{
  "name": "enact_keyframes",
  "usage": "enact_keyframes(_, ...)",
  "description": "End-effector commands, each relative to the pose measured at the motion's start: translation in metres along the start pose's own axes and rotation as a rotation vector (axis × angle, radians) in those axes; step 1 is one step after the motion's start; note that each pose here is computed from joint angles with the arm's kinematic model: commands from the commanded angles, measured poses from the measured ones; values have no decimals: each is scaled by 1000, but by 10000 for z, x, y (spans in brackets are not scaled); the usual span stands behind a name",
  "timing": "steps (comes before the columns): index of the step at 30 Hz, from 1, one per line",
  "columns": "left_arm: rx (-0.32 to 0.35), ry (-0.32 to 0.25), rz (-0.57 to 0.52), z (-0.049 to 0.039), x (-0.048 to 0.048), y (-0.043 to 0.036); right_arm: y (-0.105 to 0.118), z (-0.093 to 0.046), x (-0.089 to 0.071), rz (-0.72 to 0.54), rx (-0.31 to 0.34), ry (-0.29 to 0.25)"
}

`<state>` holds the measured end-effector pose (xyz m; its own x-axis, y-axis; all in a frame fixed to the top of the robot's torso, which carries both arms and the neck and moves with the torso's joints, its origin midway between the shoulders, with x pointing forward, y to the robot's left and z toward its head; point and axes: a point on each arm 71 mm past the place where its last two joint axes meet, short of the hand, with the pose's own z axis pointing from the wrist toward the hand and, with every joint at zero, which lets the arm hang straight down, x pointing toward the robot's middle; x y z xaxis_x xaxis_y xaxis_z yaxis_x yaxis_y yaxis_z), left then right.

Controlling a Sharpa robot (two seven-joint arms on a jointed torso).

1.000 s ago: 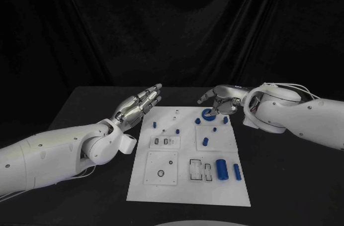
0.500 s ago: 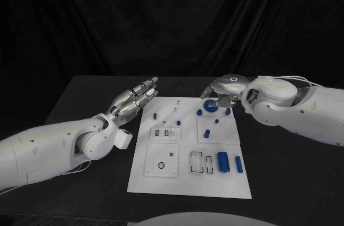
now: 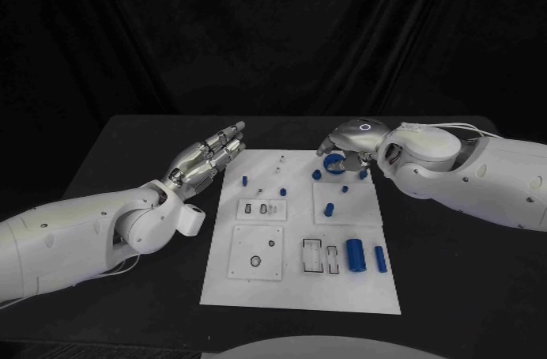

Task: Assemble the parts on the task board

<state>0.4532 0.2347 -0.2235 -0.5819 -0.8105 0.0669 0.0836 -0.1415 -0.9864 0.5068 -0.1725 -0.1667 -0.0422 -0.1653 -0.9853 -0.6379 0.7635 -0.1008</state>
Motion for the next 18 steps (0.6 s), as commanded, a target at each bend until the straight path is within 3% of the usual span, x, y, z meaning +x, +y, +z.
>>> enact_keyframes(1,115,15,-8,2,8,-89,20,9,9,-15,-22,-36)
enact_keyframes(18,105,41,-29,26,24,-71,152,56,131,-2,-71,3)
